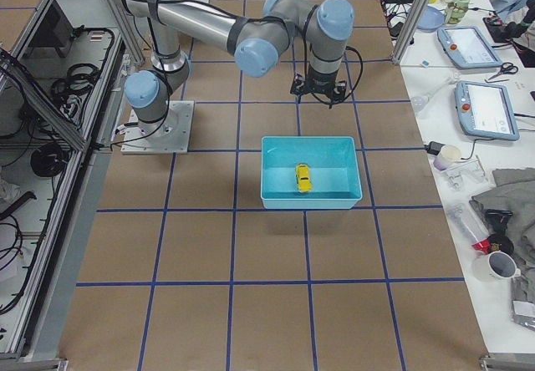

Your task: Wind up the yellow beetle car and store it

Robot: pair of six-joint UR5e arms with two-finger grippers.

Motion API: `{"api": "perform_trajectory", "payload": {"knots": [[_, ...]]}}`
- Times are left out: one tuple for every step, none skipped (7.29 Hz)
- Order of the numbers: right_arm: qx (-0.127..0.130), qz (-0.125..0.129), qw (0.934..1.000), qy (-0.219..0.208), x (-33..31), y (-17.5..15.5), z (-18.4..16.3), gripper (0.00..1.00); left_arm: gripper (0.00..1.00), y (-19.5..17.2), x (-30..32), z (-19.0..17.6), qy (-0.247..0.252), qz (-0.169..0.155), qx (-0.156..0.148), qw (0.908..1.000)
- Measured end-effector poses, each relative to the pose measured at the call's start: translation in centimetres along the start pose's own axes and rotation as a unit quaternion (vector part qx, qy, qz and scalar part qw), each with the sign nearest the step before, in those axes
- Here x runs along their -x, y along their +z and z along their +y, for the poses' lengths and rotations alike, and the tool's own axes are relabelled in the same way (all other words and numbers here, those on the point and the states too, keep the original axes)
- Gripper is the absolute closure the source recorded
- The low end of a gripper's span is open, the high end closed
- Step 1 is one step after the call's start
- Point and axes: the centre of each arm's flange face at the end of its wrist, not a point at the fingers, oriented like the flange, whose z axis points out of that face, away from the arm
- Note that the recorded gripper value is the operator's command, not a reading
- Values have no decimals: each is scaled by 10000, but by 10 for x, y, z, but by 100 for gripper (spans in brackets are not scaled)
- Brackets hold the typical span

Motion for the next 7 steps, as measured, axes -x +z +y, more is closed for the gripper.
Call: {"api": "perform_trajectory", "payload": {"knots": [[37,3,9991,430,15,-11,-43,0,0,0,-2,1,31,3,1,10000],[70,4,9965,835,34,-19,-90,0,0,2,-1,-1,53,19,-2,10000],[90,-8,9908,1354,53,-23,-132,0,0,3,0,-4,56,40,-53,10000],[104,-23,9820,1884,69,-23,-168,0,0,3,1,-7,38,48,-147,9999],[115,-49,9691,2462,82,-19,-198,0,0,3,3,-9,-2,39,-211,9998],[131,-73,9475,3193,92,-14,-222,0,0,2,8,-11,-27,31,-243,9997],[162,-90,9151,4028,98,-8,-236,0,0,2,11,-12,-48,35,-254,9997]]}}
